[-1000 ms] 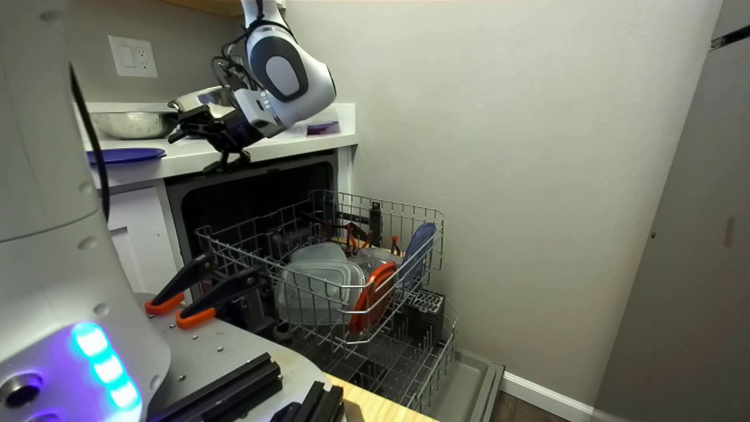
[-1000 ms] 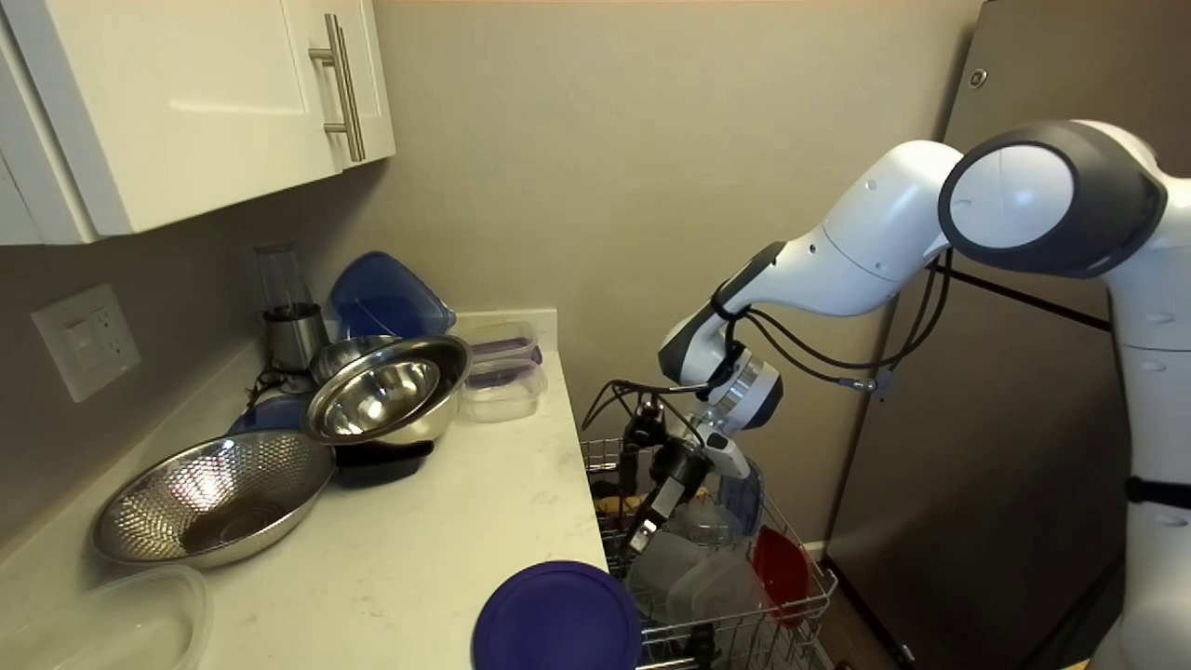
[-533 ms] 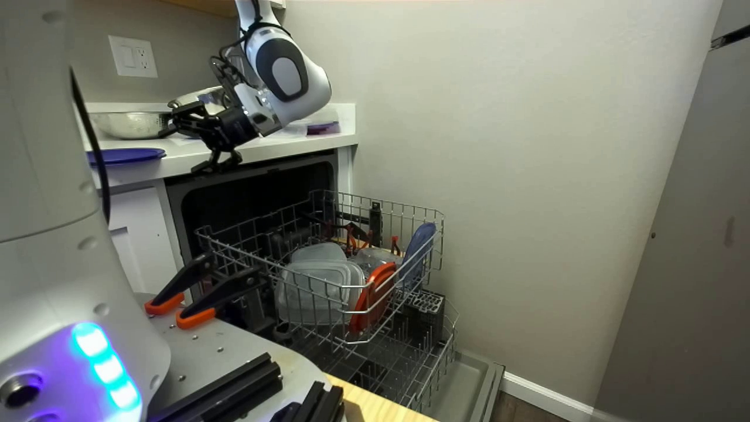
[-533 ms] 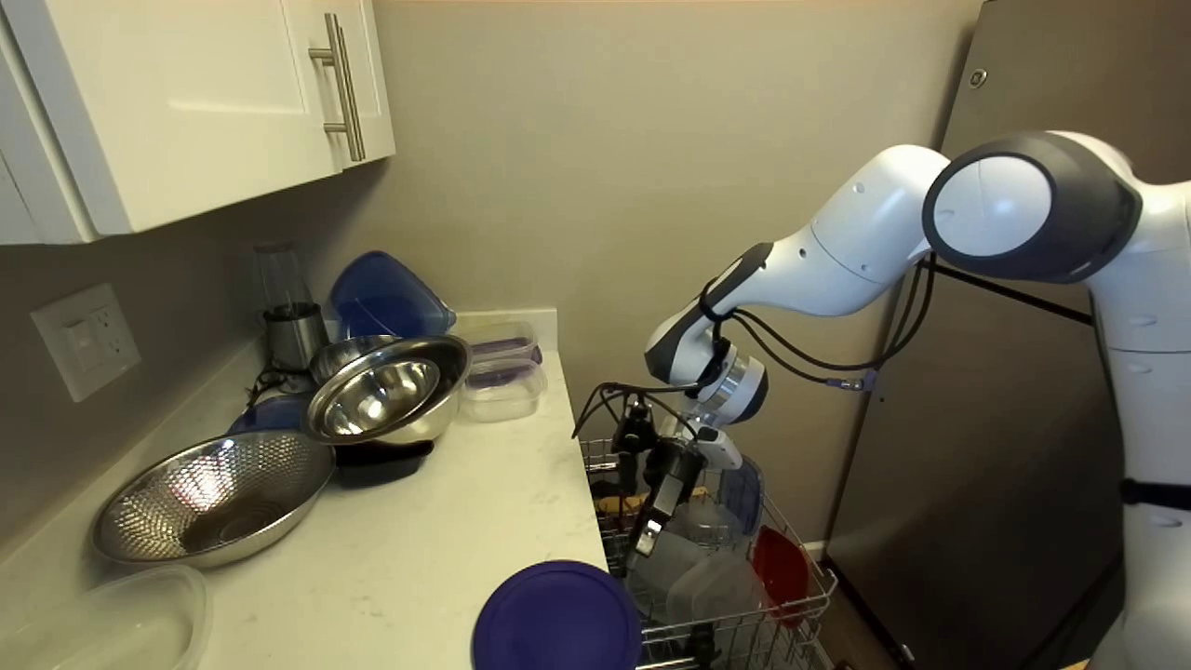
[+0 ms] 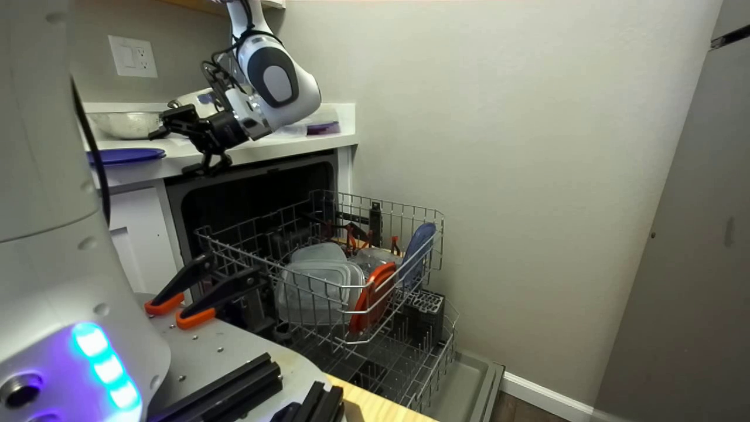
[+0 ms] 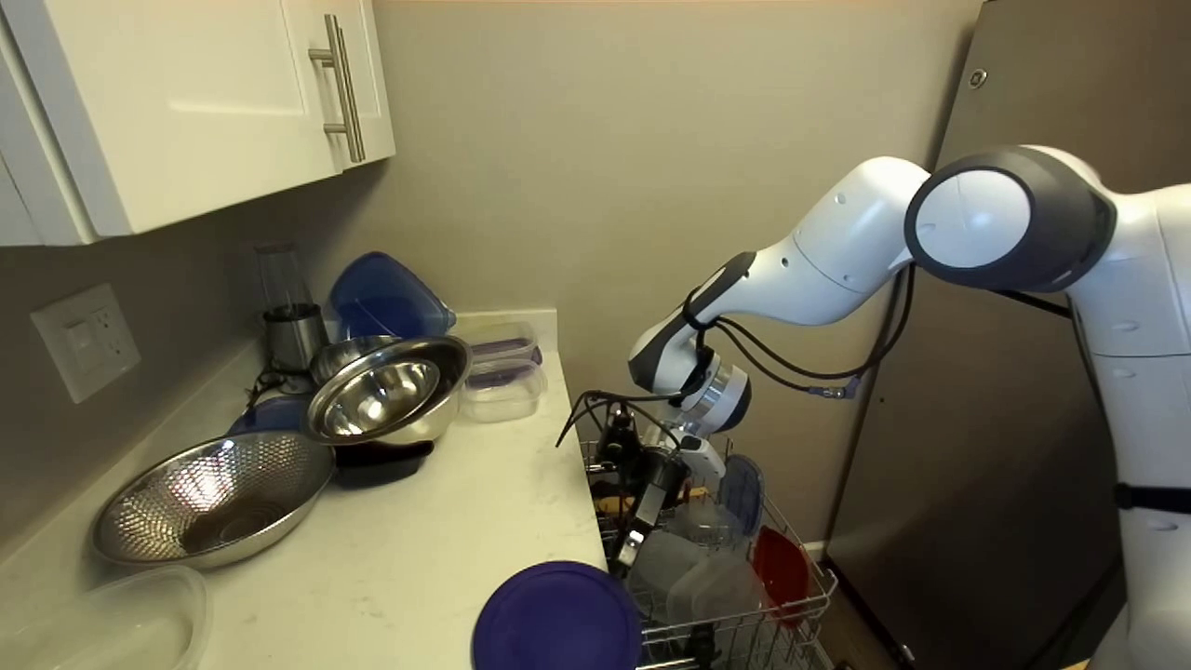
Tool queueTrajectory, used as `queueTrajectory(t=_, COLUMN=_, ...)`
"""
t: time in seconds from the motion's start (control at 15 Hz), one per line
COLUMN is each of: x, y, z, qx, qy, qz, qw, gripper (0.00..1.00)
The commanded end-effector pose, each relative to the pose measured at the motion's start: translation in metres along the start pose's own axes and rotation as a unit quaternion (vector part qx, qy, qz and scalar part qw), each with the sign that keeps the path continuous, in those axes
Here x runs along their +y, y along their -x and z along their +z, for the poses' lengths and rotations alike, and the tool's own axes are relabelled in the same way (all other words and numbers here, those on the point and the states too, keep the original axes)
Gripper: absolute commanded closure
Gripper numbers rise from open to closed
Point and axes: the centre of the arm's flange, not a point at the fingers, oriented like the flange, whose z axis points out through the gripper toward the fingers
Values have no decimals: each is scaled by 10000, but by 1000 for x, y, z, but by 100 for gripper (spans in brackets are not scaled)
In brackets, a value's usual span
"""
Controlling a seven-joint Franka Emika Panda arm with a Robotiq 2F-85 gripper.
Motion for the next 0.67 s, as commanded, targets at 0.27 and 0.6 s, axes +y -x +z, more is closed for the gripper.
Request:
queueTrajectory(t=0.27, x=8, y=4, z=20, qx=892, qy=617, qz=-70, qw=9941, gripper=0)
queueTrajectory(t=0.6, x=12, y=7, z=30, qx=1498, qy=823, qz=15, qw=9853, gripper=0)
